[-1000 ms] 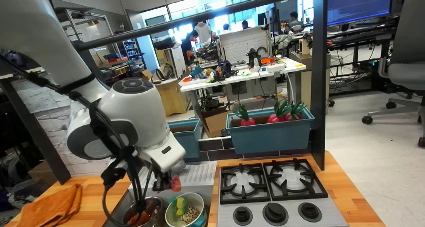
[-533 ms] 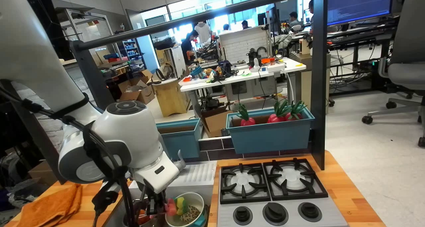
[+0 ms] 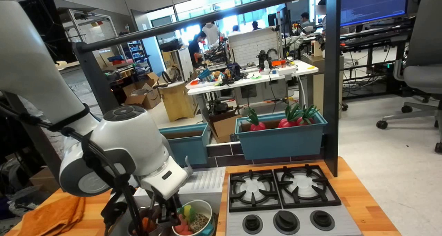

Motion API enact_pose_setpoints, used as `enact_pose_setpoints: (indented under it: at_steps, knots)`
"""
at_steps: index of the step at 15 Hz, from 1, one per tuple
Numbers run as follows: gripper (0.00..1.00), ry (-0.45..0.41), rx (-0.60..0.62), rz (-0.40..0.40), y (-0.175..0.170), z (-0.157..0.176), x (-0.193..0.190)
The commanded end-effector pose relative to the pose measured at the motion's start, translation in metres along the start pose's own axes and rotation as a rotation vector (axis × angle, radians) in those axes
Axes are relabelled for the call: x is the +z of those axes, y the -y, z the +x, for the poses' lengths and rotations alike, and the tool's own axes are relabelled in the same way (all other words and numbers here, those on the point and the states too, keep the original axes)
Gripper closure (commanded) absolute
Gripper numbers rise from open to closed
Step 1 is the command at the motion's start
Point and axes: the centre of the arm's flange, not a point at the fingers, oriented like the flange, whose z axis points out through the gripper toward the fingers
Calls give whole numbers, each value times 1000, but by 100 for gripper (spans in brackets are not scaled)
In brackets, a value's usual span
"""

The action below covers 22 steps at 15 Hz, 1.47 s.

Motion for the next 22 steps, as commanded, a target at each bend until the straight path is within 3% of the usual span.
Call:
enact_pose_setpoints:
  at_steps: [1,4,9,10,13,14,15,18,20,21,22]
  knots:
    - [19,-20,-44,26,-4,-1,-21]
    - [1,121,-139,-59,-12,-26,-44]
    - [0,339,-239,-228,0,-91,-115]
    - [0,281,-218,-172,-10,-72,-64]
    - [0,328,-239,-205,-7,-96,-96]
    - [0,249,-290,-270,-17,-90,-102]
    - [0,247,-304,-350,-27,-86,-107]
    - [0,281,-413,-504,-70,-59,-139]
    - [0,320,-490,-600,-80,-45,-138]
    - [0,291,-426,-539,-73,-55,-115]
    - [0,296,-425,-548,-75,-50,-118]
